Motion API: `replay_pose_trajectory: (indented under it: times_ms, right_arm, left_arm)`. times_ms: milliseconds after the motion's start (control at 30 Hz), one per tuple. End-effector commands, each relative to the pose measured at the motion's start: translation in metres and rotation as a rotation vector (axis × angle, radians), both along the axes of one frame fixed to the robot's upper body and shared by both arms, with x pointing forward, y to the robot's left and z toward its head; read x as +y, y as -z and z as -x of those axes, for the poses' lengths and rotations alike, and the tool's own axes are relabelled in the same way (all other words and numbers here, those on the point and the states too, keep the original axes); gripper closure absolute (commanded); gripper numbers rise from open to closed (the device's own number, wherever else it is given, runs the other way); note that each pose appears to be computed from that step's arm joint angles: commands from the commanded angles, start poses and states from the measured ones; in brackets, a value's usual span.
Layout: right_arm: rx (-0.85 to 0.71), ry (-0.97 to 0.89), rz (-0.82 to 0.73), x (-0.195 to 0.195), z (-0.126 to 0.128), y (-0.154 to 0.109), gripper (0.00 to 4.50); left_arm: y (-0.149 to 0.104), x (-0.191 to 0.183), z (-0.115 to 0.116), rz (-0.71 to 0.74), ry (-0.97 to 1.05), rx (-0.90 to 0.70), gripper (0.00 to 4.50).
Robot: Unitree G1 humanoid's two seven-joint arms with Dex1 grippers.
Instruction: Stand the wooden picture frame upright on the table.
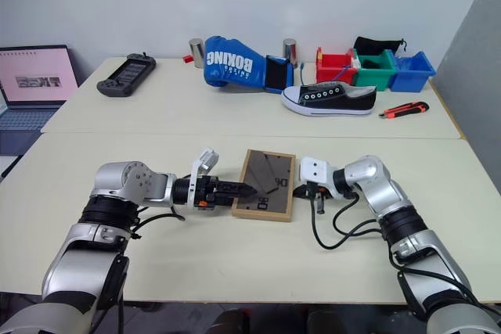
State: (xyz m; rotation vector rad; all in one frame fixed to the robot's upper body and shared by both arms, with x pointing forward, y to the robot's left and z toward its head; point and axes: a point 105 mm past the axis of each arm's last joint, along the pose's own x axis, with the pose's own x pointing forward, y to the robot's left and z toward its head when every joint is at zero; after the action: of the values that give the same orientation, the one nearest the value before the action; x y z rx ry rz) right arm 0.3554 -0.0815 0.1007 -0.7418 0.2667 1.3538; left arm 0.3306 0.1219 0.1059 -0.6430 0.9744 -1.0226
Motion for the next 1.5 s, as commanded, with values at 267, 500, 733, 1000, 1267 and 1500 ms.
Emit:
replay_pose_trajectory:
  times_ms: [267,500,733,1000,1267,1500]
  right_arm:
    - [-0.050,-0.052,-0.027,0.018,0.002,-0.012,4.50]
    - [-0.052,-0.050,-0.030,0.019,0.001,-0.012,4.50]
    - [-0.060,-0.031,-0.029,0.013,-0.003,-0.014,4.50]
    - [-0.055,-0.027,-0.026,0.008,0.002,-0.008,4.50]
    - [-0.070,0.025,-0.060,-0.008,-0.001,-0.020,4.50]
    - [0.111,0.057,-0.070,-0.060,0.018,-0.047,4.14]
  left_arm:
    - [0.010,-0.010,0.006,-0.004,0.033,0.026,0.08]
    - [0.009,-0.011,0.008,0.006,0.039,0.020,0.26]
    - [0.006,-0.008,0.010,0.018,0.039,0.013,1.62]
    - [0.004,-0.006,0.013,0.041,0.019,0.013,3.15]
    - [-0.029,-0.007,0.006,0.131,-0.035,-0.039,3.21]
    - [-0.059,-0.011,0.027,0.240,0.004,-0.140,3.21]
